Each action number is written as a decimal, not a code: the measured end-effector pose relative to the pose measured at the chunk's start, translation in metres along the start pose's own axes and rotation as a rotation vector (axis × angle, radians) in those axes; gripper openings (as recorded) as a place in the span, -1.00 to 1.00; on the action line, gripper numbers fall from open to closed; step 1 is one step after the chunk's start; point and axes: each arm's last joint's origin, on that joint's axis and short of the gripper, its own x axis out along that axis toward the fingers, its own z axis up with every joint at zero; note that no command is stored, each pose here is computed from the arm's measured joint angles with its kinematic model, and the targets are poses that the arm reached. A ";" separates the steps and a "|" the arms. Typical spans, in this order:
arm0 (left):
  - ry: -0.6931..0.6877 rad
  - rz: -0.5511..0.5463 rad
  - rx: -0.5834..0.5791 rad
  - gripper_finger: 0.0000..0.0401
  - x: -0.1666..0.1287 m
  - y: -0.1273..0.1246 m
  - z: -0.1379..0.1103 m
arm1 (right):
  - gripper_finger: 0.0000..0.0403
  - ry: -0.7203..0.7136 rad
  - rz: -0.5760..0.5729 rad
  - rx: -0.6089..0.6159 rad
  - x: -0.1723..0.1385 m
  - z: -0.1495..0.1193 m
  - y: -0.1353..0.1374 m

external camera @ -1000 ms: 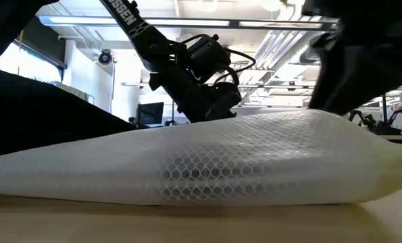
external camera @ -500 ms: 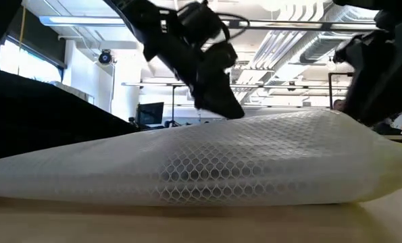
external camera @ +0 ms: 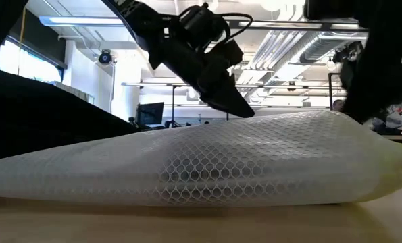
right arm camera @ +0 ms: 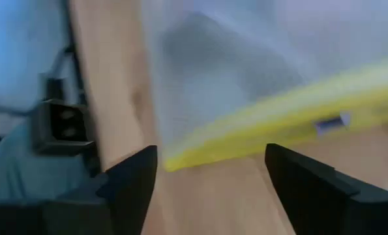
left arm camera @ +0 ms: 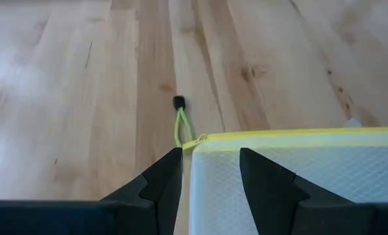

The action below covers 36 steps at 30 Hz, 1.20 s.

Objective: Unpack backpack
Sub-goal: Close the transparent zip bag

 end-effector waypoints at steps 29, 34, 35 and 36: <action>0.128 -0.210 0.001 -0.33 0.068 0.032 -0.026 | -0.99 0.103 -0.036 -0.007 0.029 -0.024 -0.006; 0.152 -0.217 -0.009 -0.33 0.065 0.037 -0.015 | -1.00 0.105 -0.041 -0.016 0.029 -0.024 -0.006; 0.166 -0.191 0.004 -0.33 0.065 0.037 -0.016 | -1.00 0.104 -0.041 -0.017 0.029 -0.024 -0.006; 0.184 -0.169 0.012 -0.33 0.065 0.038 -0.017 | -1.00 0.105 -0.042 -0.017 0.029 -0.024 -0.007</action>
